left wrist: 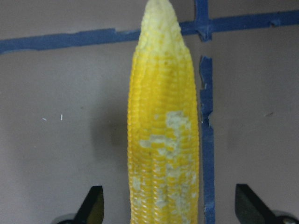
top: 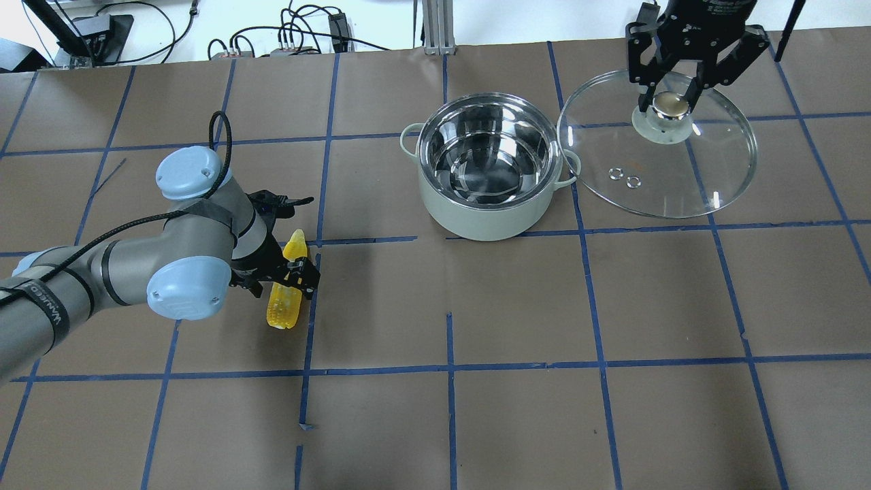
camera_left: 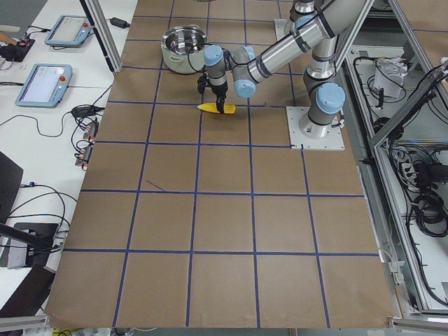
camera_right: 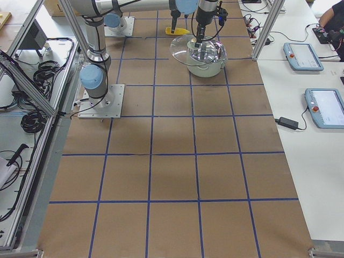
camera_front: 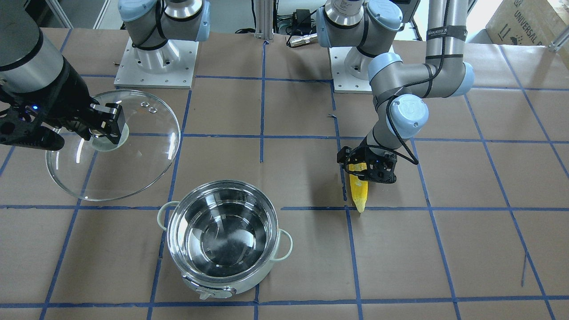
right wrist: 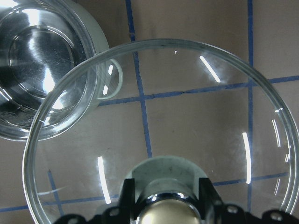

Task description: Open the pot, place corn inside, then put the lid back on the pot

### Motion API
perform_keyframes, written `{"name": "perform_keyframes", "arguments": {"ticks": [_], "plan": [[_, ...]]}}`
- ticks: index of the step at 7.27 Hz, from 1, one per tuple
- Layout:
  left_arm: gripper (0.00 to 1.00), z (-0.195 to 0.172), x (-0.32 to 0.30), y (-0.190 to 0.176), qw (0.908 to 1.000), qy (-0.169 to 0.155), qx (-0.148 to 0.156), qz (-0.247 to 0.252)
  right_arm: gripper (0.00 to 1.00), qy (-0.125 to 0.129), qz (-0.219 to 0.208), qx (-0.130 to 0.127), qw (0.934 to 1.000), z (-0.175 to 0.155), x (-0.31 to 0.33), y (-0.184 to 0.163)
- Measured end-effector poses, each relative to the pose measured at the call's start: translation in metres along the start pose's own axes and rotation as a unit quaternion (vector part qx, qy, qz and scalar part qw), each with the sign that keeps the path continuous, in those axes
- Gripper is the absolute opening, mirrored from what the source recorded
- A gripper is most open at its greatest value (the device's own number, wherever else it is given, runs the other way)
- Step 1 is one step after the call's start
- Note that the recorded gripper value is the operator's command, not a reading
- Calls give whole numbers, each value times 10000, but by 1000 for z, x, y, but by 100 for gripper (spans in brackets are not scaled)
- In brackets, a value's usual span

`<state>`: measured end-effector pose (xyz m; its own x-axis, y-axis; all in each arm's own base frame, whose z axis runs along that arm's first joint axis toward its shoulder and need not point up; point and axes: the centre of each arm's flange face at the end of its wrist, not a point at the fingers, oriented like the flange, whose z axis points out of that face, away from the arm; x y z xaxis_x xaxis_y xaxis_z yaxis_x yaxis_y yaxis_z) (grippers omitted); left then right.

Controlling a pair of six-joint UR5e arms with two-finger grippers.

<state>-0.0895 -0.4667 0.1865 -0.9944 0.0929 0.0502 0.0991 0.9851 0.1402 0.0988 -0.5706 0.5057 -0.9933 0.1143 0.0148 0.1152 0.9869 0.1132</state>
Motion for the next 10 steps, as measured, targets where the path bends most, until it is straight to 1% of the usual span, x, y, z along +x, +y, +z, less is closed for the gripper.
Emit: {"name": "perform_keyframes", "arguments": {"ticks": [1,2,3,4,5,7,8,9,10], "plan": [[79,4,-1,-3,10000,-7,46,11,36,-5,-9,-19,10000,2,2,1],[56,8,-3,-7,9999,-22,118,11,36,-6,-22,-24,10000,3,2,2],[31,11,-4,-10,9998,-41,187,6,36,-6,-33,-26,10000,3,1,2],[13,11,-4,-11,9998,-52,216,2,36,-5,-41,-27,10000,3,1,3],[3,10,-4,-11,9997,-56,225,3,36,-7,-41,-36,10000,4,1,3],[2,2,-5,-15,9995,-76,317,4,36,-14,-36,-51,10000,6,2,4],[2,-9,-6,-20,9992,-92,393,-8,36,-17,-41,-48,10000,6,1,5],[2,-25,-5,-28,9990,-101,437,-57,36,-18,-49,-42,10000,6,0,5],[3,-50,-1,-38,9987,-80,481,-178,36,-18,-52,-37,10000,5,-1,6]]}}
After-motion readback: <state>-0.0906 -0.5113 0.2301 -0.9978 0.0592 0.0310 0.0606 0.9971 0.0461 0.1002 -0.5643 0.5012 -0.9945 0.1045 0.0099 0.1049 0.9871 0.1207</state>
